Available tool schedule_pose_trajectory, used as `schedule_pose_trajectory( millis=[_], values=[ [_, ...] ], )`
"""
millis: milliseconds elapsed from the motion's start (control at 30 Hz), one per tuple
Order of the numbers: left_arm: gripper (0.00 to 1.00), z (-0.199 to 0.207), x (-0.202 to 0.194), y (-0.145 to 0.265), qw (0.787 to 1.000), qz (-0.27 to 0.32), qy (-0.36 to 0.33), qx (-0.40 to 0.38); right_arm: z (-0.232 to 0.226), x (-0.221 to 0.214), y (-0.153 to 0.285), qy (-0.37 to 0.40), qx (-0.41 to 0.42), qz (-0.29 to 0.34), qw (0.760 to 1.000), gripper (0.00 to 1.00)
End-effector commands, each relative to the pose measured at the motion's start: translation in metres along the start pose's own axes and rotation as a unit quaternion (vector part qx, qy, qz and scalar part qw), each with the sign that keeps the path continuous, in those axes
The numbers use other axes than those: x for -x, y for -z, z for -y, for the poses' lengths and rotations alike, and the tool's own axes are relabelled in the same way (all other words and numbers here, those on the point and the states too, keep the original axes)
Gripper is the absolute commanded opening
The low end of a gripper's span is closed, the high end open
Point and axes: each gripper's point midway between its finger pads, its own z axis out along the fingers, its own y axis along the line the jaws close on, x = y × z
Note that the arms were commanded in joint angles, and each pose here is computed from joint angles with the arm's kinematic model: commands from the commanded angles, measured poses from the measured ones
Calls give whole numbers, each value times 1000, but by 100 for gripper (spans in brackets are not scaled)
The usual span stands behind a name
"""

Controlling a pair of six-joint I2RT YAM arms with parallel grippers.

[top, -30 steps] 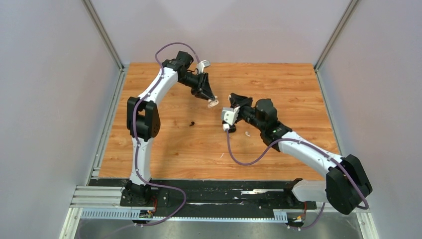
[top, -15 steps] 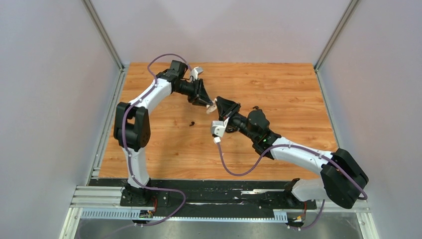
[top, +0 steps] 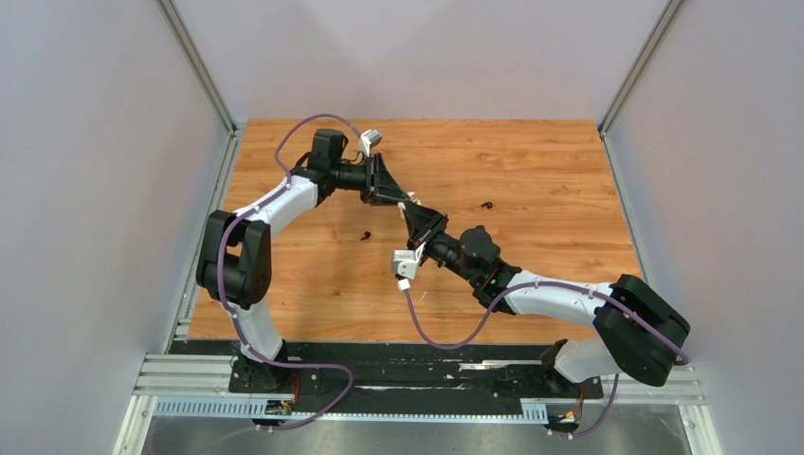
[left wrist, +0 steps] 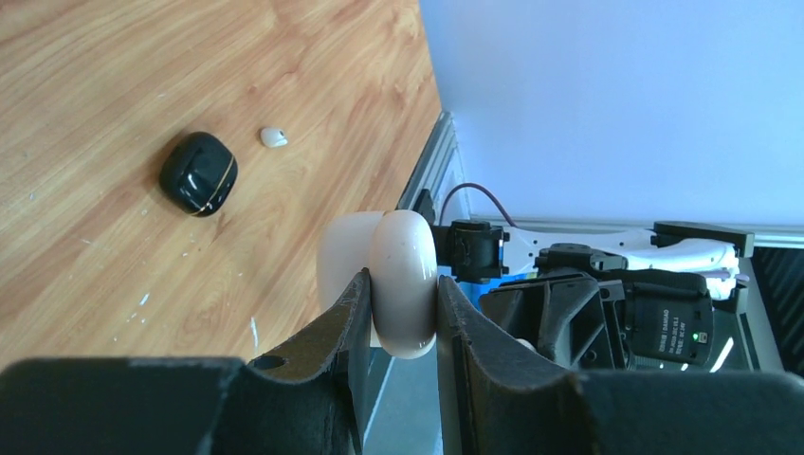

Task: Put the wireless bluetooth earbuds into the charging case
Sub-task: Insert the left earbud into the left side groove of the charging case.

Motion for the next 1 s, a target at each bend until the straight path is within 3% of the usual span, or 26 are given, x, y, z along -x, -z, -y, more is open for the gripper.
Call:
schedule_pose_trajectory(
  millis=[0, 933, 967],
  values=[
    [0, 34, 8, 8, 998, 15, -39, -47, 21, -4, -2, 18, -40, -26, 999, 0],
    [0, 39, 10, 16, 997, 16, -49, -59, 12, -23, -11, 19, -22, -82, 996, 0],
    [0, 40, 10, 16, 997, 16, -49, -60, 120, 4, 39, 12, -153, -54, 987, 0]
  ],
)
